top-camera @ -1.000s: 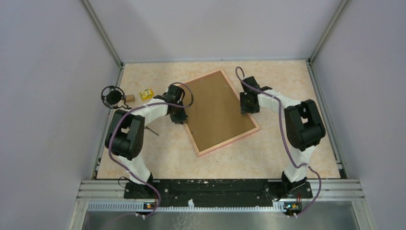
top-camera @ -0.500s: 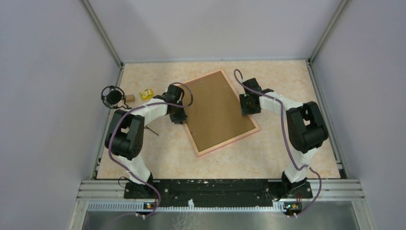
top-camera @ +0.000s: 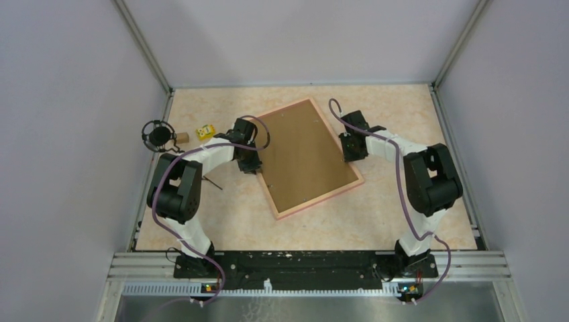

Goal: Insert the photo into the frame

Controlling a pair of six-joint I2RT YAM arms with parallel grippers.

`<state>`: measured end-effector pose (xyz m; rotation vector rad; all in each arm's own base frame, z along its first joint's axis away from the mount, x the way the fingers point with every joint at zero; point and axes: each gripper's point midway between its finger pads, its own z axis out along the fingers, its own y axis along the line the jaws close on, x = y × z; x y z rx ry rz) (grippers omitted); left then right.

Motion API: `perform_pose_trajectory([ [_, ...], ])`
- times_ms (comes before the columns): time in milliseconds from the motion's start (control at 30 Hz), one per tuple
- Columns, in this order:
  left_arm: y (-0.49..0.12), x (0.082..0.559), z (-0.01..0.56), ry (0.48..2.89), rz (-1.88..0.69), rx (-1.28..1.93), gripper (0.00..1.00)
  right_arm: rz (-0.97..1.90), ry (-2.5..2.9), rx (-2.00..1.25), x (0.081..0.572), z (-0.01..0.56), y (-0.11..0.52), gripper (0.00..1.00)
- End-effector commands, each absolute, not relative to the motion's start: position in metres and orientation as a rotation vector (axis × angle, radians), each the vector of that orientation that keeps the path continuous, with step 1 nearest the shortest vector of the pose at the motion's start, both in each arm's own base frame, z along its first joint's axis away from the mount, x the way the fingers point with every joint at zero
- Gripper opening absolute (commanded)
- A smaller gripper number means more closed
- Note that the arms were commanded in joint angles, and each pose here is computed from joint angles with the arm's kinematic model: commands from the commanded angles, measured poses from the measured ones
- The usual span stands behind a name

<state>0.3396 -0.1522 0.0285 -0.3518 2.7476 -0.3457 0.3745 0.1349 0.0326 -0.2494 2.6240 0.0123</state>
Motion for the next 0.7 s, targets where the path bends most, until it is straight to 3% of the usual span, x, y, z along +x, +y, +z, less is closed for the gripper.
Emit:
perform_pose_trajectory([
  [0,-0.134,0.325,0.007,2.822,-0.247,-0.300,0.00,-0.046,2.697,-0.258,0.353,0.023,0.116,0.21],
  [233,-0.137,0.325,0.006,2.825,-0.270,-0.271,0.00,-0.016,2.701,-0.263,0.354,0.019,0.120,0.20],
  [367,-0.141,0.326,0.010,2.823,-0.305,-0.180,0.00,0.022,2.667,-0.265,0.353,0.033,0.123,0.27],
  [567,-0.133,0.328,0.016,2.826,-0.252,-0.005,0.06,0.362,2.574,-0.357,0.344,0.056,0.161,0.65],
  [667,-0.132,0.329,0.016,2.818,-0.251,0.065,0.12,0.457,2.575,-0.416,0.339,0.052,0.172,0.74],
])
